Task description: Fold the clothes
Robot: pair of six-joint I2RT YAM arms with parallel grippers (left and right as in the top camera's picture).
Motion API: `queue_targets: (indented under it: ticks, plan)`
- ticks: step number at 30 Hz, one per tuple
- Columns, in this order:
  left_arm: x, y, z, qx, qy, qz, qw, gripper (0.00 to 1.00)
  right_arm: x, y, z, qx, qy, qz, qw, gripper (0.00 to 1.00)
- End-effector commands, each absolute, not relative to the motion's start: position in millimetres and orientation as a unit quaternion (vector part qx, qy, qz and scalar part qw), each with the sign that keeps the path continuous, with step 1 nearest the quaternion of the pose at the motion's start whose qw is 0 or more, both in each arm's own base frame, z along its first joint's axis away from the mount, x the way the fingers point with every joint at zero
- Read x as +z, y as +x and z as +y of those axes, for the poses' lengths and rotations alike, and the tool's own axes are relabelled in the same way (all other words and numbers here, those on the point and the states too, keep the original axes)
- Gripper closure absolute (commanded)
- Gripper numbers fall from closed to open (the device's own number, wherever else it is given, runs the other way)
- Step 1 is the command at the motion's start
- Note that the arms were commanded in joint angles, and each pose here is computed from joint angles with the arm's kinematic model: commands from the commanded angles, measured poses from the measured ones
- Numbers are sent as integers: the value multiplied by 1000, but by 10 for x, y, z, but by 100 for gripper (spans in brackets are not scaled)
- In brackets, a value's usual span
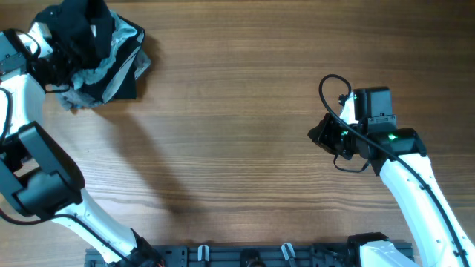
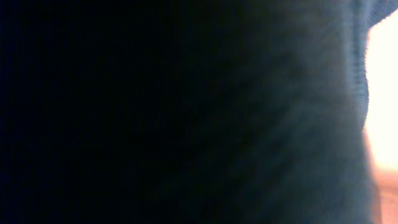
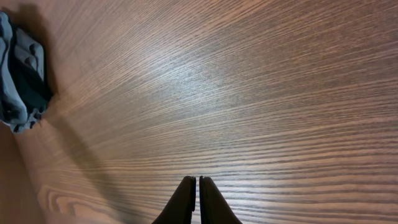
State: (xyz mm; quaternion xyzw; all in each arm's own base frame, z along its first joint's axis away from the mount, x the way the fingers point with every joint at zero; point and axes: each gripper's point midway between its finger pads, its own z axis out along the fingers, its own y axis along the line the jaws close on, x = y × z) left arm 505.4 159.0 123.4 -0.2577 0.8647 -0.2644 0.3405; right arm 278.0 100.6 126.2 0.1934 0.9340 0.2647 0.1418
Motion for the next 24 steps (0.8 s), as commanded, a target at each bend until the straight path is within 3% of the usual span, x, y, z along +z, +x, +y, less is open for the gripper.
queue_targets:
  ticks: [1,6,11,16,20,21,24]
  plan:
    - [1350,4982,1680,-241,-258,869,347,0,1246,2811,948,250,190,937,150,92]
    - [1865,4781,1579,-233,-251,866,363,0,1261,2835,945,250,188,937,157,92]
    - [2428,4303,1348,-192,-203,886,370,0,1515,2933,836,228,166,933,224,92]
    - [2905,3965,564,-170,-31,904,391,0,2516,3246,766,216,78,885,404,88]
    - [3203,3637,16,-124,16,909,398,0,3258,3222,807,197,-23,840,505,82]
    - [3265,3547,-103,-108,15,910,400,0,3368,3195,816,193,-40,832,519,76]
    - [3340,3324,-440,-82,18,914,397,0,3517,3079,832,201,-47,820,533,12]
